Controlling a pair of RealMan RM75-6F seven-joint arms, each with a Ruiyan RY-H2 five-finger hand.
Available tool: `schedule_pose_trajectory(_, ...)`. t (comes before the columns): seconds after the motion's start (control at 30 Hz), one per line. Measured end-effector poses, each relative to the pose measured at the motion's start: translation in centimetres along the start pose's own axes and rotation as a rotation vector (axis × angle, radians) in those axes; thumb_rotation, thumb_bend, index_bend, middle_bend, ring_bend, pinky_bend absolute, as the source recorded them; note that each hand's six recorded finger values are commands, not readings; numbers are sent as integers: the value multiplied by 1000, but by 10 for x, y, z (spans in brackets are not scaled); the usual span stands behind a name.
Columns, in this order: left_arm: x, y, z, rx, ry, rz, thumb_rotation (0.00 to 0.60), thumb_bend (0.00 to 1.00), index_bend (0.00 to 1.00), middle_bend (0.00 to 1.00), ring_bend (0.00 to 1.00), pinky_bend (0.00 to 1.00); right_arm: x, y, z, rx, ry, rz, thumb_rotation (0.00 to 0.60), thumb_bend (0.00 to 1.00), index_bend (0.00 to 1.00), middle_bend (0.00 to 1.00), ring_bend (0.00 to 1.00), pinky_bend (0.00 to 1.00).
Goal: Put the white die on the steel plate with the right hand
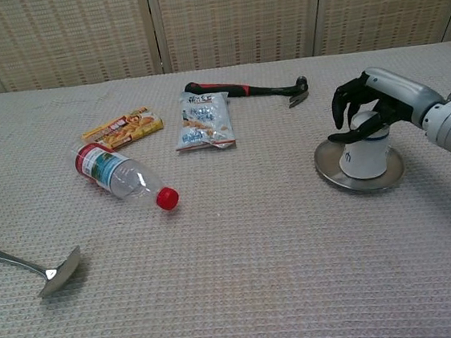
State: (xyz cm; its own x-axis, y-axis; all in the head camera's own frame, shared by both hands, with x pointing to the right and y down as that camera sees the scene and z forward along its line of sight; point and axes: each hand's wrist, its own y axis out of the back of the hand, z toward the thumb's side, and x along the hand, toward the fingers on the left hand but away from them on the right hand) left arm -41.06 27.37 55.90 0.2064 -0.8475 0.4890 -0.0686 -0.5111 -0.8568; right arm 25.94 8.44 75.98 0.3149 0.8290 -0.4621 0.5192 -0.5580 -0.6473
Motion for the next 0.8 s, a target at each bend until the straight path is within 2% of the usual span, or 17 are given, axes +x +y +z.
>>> schedule_pose_trajectory(0.17, 0, -1, 0, 1, 1, -3, 600, 336, 376, 428, 364, 374, -3, 14, -10, 111, -9, -70, 600, 69, 600, 553, 565, 915)
schedule_pose_trajectory(0.27, 0, -1, 0, 2, 0, -4, 600, 336, 376, 428, 364, 374, -4, 13, -12, 120, -12, -86, 600, 68, 600, 553, 565, 915)
schedule_pose_trajectory(0.47, 0, -1, 0, 3, 0, -7, 600, 336, 377, 428, 364, 374, -2, 3, -7, 9, 4, -51, 600, 69, 600, 553, 565, 915)
schedule_pose_trajectory(0.7, 1, -3, 0, 3, 3, -14, 600, 336, 377, 428, 363, 374, 1, -8, 5, -200, 17, 34, 600, 69, 600, 553, 565, 915)
schedule_pose_trajectory(0.8, 1, -3, 0, 3, 2, -14, 600, 336, 377, 428, 363, 374, 1, -7, 5, -216, 14, 53, 600, 69, 600, 553, 565, 915)
